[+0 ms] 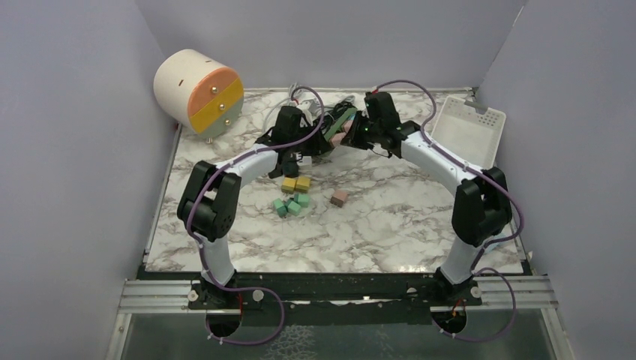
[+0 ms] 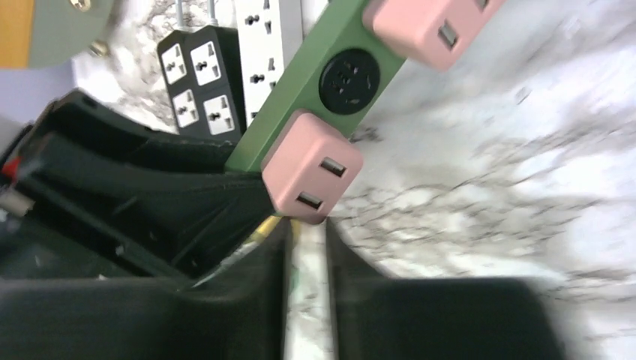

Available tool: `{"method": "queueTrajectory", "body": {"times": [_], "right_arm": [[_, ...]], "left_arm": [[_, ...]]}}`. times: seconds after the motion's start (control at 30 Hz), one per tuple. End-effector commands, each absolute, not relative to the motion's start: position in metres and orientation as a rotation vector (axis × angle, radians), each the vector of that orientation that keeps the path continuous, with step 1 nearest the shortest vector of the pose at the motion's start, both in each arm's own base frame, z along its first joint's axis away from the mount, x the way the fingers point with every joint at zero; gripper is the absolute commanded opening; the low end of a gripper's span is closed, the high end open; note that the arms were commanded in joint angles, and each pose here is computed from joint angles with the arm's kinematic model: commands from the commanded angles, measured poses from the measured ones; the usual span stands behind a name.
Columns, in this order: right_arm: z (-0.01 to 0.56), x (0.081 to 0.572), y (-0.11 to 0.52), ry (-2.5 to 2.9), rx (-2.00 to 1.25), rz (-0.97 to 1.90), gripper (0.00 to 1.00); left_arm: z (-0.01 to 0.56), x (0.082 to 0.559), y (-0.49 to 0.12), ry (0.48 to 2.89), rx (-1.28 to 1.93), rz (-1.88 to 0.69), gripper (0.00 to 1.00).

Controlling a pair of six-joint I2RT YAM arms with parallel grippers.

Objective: Pull the plug off the socket

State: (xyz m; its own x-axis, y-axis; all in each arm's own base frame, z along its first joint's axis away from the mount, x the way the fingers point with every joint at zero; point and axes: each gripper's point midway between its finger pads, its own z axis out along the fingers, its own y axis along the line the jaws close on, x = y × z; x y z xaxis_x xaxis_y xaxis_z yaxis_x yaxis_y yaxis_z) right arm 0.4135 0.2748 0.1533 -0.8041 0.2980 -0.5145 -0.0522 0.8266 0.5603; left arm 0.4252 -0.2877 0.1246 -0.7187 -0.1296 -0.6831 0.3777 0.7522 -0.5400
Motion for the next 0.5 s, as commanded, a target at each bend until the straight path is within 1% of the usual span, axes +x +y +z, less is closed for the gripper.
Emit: {"method": "queueTrajectory", "body": {"times": [0.0, 0.1, 0.17, 0.27, 0.3, 0.33, 0.4, 0.43, 0.47], "right_arm": [[0.214, 0.434, 0.231, 2.198, 0.079, 0.511, 0.01], [0.226, 0.416, 0.253, 2.192, 0.033, 0.853, 0.01], [0.224, 0.407, 0.26, 2.208, 0.044, 0.994, 0.01], [0.212, 0.407, 0.258, 2.246, 0.031, 0.955, 0.01], [0.207, 0.41, 0.254, 2.264, 0.018, 0.915, 0.03], [0.203, 0.411, 0.252, 2.279, -0.001, 0.878, 0.15], [0.196, 0.412, 0.249, 2.315, -0.01, 0.839, 0.48], [0.193, 0.411, 0.249, 2.337, 0.005, 0.845, 0.59], [0.19, 0.41, 0.251, 2.356, 0.024, 0.866, 0.68]], "left_arm": [[0.15, 0.443, -0.284, 2.135, 0.185, -0.83, 0.0], [0.146, 0.447, -0.282, 2.148, 0.167, -0.808, 0.0], [0.144, 0.448, -0.282, 2.155, 0.161, -0.803, 0.0], [0.146, 0.447, -0.283, 2.15, 0.16, -0.812, 0.0], [0.147, 0.447, -0.283, 2.146, 0.165, -0.815, 0.0], [0.148, 0.447, -0.283, 2.143, 0.169, -0.814, 0.0], [0.15, 0.446, -0.283, 2.138, 0.177, -0.809, 0.0], [0.151, 0.446, -0.282, 2.132, 0.18, -0.807, 0.0], [0.152, 0.446, -0.281, 2.128, 0.181, -0.803, 0.0]]}}
